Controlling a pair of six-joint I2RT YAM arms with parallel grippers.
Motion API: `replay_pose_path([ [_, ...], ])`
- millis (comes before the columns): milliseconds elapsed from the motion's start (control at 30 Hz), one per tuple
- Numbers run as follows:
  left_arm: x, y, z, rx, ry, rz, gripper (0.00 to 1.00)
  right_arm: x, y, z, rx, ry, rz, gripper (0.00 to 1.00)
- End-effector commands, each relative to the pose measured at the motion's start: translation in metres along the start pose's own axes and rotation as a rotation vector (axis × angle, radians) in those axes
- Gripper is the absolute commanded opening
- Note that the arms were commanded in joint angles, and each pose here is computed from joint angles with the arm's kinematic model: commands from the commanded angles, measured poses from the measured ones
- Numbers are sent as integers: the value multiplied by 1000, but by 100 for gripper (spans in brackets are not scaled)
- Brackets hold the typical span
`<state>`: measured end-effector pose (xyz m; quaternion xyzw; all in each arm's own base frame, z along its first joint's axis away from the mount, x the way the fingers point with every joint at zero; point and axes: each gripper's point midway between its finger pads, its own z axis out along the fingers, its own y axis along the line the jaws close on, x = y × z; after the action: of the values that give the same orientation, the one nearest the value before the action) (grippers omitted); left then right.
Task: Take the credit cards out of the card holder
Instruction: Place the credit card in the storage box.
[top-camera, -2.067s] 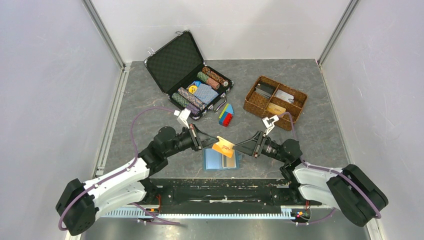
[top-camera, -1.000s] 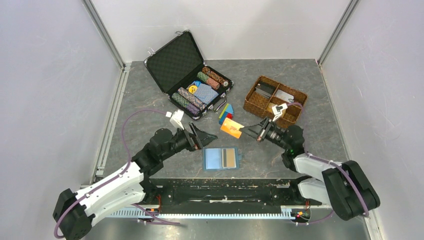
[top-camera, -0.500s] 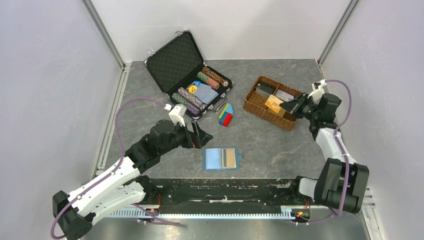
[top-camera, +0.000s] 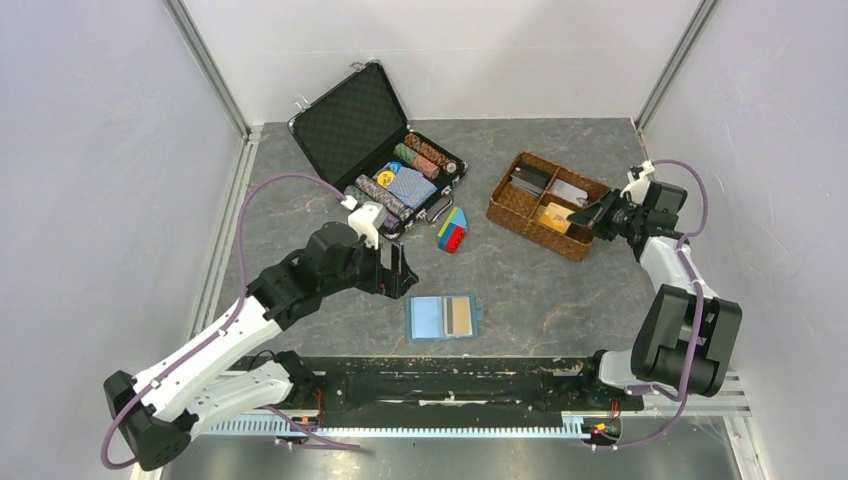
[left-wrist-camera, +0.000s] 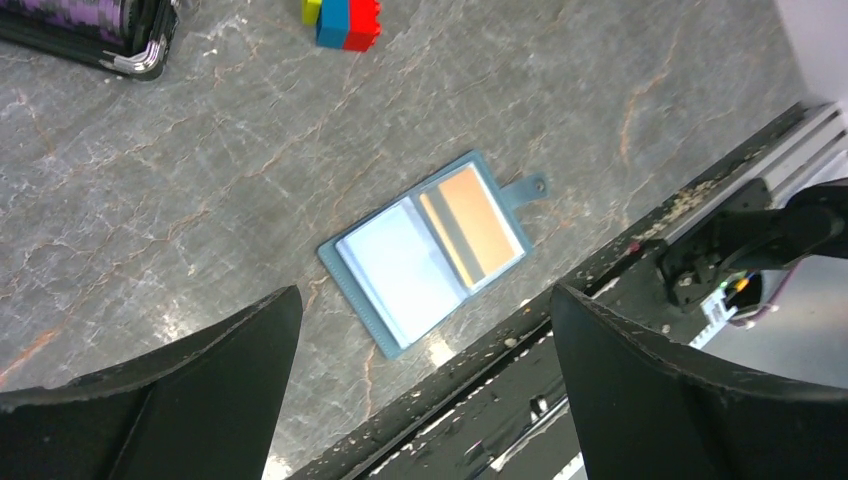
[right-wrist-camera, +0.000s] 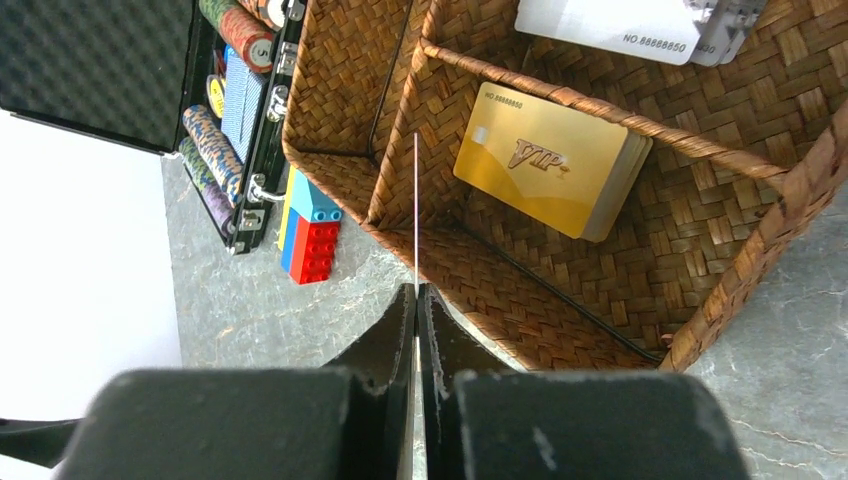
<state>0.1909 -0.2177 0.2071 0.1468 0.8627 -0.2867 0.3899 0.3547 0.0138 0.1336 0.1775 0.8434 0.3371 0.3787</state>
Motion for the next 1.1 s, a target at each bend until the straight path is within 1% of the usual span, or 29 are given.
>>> replay_pose_path([
  [0,0,7,1,-22,26,87,100,-25,3,-1,19,-48,-45,0],
  [333,2,11,-2,-41,29,89,100,-32,-10,16,27,-23,-17,0],
  [500,-1,10,-4,-36,16,92,100,-36,-10,26,26,-25,-12,0],
  [533,-2,10,-4,-35,13,92,100,-44,2,19,11,-56,-45,0],
  [567,-2,10,-5,-36,14,93,100,-36,-11,30,30,-19,-14,0],
  [633,-1,10,-5,-35,13,93,100,-36,-14,35,36,-9,-4,0],
  [900,-2,12,-5,-44,9,92,100,-31,-15,51,41,21,10,0],
  [1067,-3,12,-7,-44,2,91,100,-35,-17,56,55,16,4,0],
])
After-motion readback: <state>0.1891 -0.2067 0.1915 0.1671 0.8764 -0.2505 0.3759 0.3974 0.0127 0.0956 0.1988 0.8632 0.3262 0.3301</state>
